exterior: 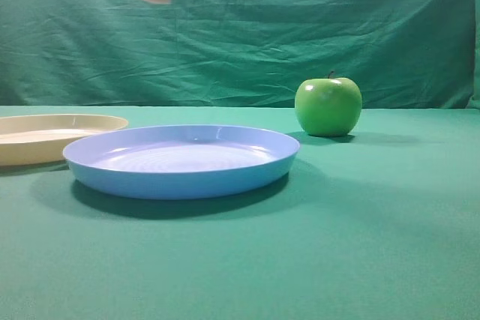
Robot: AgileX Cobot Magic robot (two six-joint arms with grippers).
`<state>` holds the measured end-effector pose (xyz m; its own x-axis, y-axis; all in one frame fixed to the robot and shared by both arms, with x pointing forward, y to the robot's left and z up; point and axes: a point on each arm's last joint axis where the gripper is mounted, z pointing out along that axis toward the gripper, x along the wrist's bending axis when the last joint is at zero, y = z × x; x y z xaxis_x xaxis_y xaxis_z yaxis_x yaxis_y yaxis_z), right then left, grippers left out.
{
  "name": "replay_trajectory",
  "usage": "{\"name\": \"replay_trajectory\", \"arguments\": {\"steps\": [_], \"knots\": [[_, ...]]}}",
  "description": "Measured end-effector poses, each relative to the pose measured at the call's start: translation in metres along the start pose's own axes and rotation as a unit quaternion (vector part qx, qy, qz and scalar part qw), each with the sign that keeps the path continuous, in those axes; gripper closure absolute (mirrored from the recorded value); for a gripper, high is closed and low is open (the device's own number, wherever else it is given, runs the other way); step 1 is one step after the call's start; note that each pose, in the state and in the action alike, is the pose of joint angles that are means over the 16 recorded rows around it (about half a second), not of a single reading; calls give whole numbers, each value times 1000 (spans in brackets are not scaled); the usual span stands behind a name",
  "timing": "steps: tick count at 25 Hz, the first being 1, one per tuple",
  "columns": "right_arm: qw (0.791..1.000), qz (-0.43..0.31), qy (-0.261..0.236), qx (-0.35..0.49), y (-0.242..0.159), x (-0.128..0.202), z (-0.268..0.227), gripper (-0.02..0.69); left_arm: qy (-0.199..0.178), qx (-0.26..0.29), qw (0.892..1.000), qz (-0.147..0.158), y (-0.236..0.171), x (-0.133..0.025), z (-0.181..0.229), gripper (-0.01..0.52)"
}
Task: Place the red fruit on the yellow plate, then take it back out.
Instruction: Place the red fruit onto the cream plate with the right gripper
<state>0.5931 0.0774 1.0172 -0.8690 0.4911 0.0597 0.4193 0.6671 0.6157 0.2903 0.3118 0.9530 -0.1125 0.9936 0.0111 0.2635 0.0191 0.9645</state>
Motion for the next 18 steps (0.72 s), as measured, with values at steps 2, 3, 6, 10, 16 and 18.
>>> {"name": "replay_trajectory", "arguments": {"steps": [2,3,6,10,16,18], "knots": [[1000,-7,3,-3,-2,4,16,460,0,0,1000,0,0,0,0,514],[1000,-10,4,-4,-3,5,23,460,0,0,1000,0,0,0,0,514],[1000,-20,8,-9,-6,10,42,460,0,0,1000,0,0,0,0,514],[999,-33,14,-17,-11,15,61,441,0,0,1000,0,0,0,0,514],[998,-47,24,-24,-15,20,76,299,0,0,1000,0,0,0,0,514],[998,-49,27,-24,-16,20,77,244,0,0,1000,0,0,0,0,514]]}}
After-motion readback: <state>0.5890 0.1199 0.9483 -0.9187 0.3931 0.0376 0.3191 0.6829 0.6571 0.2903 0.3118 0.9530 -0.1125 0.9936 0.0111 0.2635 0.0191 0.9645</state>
